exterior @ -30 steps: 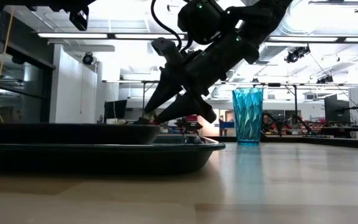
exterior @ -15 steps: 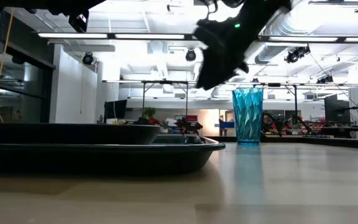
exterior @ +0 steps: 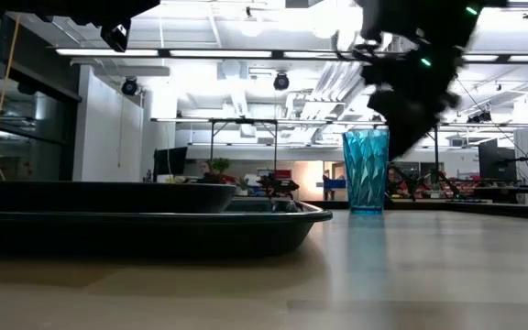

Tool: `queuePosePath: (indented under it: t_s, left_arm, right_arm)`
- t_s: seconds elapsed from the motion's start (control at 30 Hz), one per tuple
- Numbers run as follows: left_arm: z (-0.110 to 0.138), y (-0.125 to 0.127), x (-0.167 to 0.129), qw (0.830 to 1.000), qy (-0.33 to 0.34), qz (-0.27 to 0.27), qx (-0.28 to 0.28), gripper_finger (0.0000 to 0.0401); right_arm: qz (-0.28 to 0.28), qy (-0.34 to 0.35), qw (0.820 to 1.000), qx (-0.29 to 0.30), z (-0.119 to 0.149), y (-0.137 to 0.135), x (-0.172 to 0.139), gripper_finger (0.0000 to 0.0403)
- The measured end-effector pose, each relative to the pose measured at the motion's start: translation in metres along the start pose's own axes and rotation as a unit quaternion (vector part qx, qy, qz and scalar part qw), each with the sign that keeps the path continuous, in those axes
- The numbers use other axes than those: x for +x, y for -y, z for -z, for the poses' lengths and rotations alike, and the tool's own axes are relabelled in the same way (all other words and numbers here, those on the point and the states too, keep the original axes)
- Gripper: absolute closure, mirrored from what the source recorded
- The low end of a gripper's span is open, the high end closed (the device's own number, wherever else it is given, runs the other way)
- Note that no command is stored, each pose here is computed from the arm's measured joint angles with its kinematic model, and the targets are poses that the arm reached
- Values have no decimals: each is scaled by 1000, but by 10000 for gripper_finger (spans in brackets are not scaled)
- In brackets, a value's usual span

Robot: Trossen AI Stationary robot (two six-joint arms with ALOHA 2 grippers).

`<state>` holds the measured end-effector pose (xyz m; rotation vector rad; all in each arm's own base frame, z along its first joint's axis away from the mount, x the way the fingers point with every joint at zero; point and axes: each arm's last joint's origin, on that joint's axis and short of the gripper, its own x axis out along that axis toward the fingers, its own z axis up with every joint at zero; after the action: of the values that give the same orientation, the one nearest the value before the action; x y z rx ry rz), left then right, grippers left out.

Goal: Pick and place plate/cup/fork/spoon on tray
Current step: Put the cup on the top left of the tray

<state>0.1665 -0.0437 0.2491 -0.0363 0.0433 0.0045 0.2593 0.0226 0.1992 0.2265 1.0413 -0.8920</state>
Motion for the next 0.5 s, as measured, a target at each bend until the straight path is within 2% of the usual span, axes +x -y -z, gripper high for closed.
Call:
queuePosePath:
  t_s: [0.1,0.23,0.33,0.5]
  left_arm:
    - [0,0,0,1000,0,0,0,401]
    - [0,0,0,1000,1,0,0,401]
    - [0,0,0,1000,1,-7,1,401]
    - [0,-1,0,1000,1,-9,0,401]
  right_arm:
    - [-38,-8,998,54,27,13,11,266]
    - [-139,29,981,130,40,23,13,266]
    - [-192,86,967,145,27,34,1,266]
    - [-207,203,950,118,-20,64,-40,266]
